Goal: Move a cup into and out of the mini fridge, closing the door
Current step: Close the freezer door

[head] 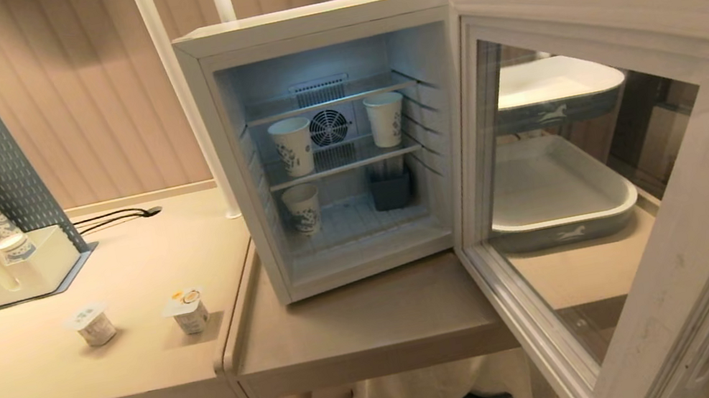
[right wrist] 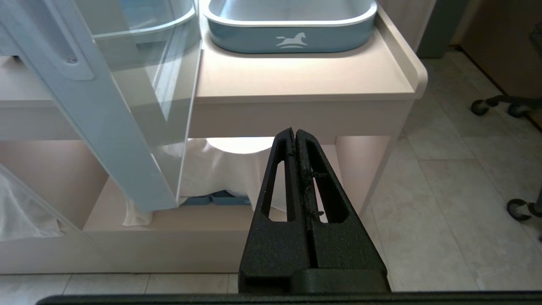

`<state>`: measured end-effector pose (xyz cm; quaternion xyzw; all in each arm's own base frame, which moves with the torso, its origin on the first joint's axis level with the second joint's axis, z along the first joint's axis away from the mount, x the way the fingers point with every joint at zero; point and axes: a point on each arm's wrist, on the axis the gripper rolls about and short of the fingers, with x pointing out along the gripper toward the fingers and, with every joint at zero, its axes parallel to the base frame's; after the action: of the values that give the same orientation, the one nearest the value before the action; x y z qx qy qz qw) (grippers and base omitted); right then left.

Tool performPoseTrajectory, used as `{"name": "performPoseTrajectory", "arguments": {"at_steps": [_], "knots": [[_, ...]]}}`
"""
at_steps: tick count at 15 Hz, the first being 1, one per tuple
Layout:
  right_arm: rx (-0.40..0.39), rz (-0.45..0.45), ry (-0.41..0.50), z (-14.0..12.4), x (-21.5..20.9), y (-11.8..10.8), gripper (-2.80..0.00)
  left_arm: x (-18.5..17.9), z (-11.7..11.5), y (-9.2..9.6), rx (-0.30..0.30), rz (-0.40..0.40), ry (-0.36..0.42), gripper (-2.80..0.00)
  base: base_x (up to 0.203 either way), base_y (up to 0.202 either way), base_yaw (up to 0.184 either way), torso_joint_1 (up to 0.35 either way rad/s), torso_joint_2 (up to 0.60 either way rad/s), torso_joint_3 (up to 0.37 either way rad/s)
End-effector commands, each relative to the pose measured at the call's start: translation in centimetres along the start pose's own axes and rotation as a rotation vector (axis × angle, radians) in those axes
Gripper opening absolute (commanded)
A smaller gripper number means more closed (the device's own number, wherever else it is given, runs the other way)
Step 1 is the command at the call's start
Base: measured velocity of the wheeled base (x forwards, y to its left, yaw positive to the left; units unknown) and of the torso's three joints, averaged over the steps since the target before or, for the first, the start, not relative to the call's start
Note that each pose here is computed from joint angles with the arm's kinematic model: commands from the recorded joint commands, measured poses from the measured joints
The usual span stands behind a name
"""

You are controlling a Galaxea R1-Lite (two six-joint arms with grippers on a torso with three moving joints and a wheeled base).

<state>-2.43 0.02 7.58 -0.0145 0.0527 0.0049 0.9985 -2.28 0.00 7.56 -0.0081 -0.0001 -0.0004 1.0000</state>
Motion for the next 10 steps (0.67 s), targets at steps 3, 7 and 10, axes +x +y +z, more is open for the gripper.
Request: {"name": "performPoseTrajectory", "arguments": {"at_steps": [3, 7, 10], "knots": [[0.020, -0.003, -0.036, 0.4, -0.3, 0.0, -2.80, 0.0, 0.0, 0.0, 0.000, 0.002, 0.000, -2.80, 0.000, 0.000, 0.000, 0.000, 0.00, 0.000], [0.134, -0.026, -0.235, 8.7, -4.0, -0.3, -2.80, 0.0, 0.0, 0.0, -0.001, 0.002, 0.002, -2.80, 0.000, 0.000, 0.000, 0.000, 0.00, 0.000], [0.306, -0.142, -0.058, 14.0, 0.1, -0.9, -2.80, 0.0, 0.0, 0.0, -0.001, 0.002, 0.002, -2.80, 0.000, 0.000, 0.000, 0.000, 0.00, 0.000]]}}
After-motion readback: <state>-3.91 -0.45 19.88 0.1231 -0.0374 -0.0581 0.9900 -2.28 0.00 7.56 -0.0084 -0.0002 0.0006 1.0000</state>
